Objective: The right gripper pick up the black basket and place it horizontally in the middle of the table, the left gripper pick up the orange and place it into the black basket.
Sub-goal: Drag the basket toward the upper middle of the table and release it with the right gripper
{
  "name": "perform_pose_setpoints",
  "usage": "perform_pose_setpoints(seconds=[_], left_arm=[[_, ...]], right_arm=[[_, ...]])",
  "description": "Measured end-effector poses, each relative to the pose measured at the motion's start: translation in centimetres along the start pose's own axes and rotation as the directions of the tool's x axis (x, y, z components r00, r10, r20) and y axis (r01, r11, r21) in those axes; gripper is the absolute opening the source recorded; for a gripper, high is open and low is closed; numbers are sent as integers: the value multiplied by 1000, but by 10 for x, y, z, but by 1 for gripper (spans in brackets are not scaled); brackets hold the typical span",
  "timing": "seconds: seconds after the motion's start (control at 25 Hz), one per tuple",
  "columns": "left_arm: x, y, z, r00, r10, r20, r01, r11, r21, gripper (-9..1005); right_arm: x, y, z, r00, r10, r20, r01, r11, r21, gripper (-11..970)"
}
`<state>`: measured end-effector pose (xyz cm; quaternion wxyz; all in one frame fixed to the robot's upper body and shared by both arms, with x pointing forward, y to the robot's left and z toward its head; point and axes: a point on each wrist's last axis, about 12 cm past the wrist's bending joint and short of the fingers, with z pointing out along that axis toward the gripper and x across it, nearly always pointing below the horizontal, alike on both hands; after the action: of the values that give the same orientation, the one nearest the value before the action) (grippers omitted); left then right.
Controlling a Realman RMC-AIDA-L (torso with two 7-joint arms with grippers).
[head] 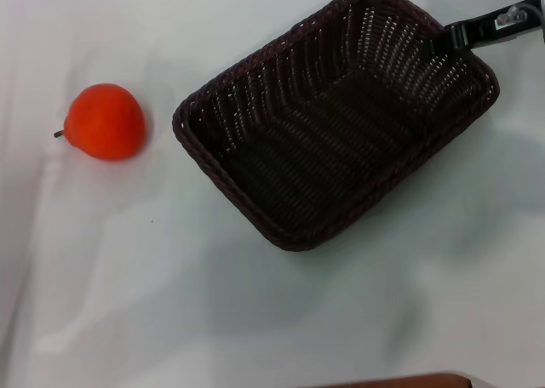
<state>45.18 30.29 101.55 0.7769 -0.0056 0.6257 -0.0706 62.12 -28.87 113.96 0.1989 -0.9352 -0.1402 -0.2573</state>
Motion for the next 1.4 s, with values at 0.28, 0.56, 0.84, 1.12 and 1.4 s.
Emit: perform_pose_setpoints(seconds=[0.28, 0.56, 0.84, 1.12, 1.4], left_arm=[[-1, 1, 0, 1000, 1, 3, -1, 1000, 0, 875], [-2, 7, -3, 1000, 6, 16, -5, 999, -43, 875], [-5, 8, 1, 1000, 10, 29, -9, 999, -44, 874], [-5, 6, 8, 1000, 9, 30, -9, 1000, -30, 874], [-4, 7, 7, 1000, 9, 19, -9, 999, -32, 874]], right_arm=[[-2, -5, 3, 1000, 28, -6, -28, 999, 43, 215], [-20, -1, -13, 976, 217, -30, -211, 969, 130, 216], [-62, 10, -43, 899, 430, -82, -410, 893, 186, 207], [-88, 8, -41, 861, 505, -61, -484, 850, 208, 206], [-110, 14, -34, 792, 599, -117, -556, 788, 266, 205]])
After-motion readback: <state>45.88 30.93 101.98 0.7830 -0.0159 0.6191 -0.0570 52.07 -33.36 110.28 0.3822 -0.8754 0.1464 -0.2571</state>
